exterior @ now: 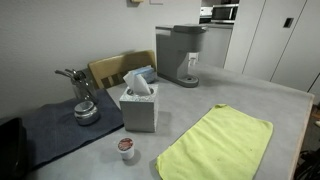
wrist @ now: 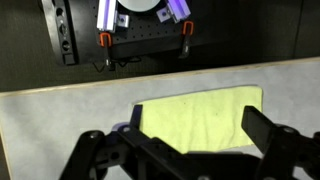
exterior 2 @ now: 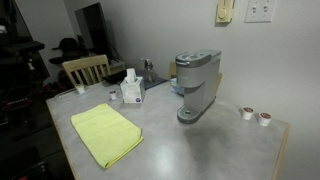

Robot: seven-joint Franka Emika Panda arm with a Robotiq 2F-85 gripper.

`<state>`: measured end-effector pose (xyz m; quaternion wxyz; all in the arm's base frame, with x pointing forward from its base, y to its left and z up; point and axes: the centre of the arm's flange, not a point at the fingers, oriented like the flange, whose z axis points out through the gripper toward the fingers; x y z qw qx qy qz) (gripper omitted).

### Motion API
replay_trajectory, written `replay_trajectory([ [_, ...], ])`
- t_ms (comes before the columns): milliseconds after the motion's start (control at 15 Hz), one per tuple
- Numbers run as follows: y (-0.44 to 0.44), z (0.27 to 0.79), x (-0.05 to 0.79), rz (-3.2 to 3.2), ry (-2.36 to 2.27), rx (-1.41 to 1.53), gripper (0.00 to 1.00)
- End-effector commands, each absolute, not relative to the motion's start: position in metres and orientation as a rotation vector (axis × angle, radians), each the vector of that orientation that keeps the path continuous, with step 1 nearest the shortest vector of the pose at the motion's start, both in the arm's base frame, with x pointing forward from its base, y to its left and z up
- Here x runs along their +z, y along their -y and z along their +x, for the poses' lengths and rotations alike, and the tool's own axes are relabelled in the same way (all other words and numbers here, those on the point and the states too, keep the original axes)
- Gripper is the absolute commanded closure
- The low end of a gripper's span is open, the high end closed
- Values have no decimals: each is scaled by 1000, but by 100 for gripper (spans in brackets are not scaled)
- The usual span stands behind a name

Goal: Fold the yellow cloth in half

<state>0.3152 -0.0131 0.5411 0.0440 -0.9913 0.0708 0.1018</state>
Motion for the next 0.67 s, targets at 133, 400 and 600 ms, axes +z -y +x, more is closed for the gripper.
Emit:
replay_trajectory([
  [133,18,336,481,-3029,-243,214,0],
  [400,16,333,474,-3032,-251,250,0],
  [600,18,337,463,-3028,-260,281,0],
])
